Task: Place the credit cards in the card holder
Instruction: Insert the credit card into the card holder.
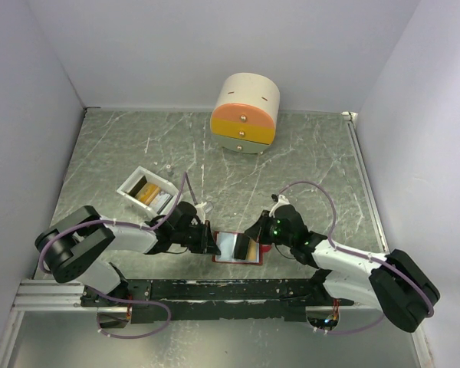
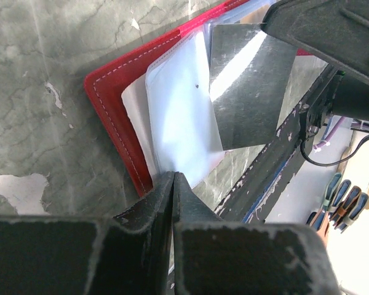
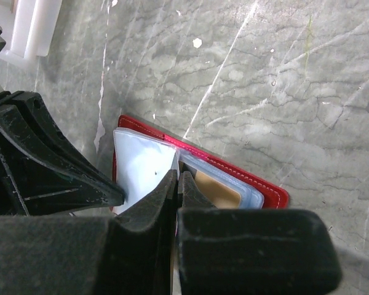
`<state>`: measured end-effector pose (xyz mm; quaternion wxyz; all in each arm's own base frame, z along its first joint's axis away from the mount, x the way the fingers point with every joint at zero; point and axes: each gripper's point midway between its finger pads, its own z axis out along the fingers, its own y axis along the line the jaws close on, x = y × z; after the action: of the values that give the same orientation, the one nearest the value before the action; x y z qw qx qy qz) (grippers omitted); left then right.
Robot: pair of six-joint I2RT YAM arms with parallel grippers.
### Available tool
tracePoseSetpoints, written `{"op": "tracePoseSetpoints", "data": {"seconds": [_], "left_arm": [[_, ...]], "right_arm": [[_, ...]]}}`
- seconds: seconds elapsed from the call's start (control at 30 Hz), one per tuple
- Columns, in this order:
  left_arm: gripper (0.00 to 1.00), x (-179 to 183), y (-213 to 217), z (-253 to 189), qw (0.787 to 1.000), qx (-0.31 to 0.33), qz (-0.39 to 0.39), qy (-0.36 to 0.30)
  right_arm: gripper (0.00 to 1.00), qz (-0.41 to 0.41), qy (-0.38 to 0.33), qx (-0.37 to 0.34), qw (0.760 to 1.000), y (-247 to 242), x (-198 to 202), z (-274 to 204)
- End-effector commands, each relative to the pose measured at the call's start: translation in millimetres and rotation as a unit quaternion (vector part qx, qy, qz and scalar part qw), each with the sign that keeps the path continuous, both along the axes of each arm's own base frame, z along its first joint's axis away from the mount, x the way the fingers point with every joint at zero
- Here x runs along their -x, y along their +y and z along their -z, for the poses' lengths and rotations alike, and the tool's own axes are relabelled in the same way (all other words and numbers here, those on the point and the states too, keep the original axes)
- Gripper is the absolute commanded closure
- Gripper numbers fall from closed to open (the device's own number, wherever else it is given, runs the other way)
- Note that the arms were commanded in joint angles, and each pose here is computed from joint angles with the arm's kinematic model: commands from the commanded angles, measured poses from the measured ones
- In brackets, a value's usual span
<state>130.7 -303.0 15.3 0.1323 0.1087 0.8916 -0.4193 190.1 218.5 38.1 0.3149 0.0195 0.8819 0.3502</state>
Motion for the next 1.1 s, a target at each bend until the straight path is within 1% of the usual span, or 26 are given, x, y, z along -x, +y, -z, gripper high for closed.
{"op": "tracePoseSetpoints", "data": {"seconds": [0.0,0.37,0.67,0.87,1.07], "left_arm": [[0.87,4,4,11,1.000,-0.017,0.004,0.002],[0.87,6,6,15,1.000,-0.021,0.005,0.005],[0.87,6,6,14,1.000,-0.021,0.005,0.004],[0.87,7,7,14,1.000,-0.022,0.005,0.003],[0.88,8,8,16,1.000,-0.022,0.004,0.006]], "right_arm": [[1.00,-0.013,-0.007,0.003,1.000,1,1,4],[1.00,-0.025,0.003,-0.007,1.000,5,6,8],[1.00,-0.020,0.003,-0.005,1.000,6,2,7],[1.00,-0.021,0.003,-0.025,0.999,13,-1,1],[1.00,-0.024,-0.001,-0.025,0.999,15,-3,1]]}}
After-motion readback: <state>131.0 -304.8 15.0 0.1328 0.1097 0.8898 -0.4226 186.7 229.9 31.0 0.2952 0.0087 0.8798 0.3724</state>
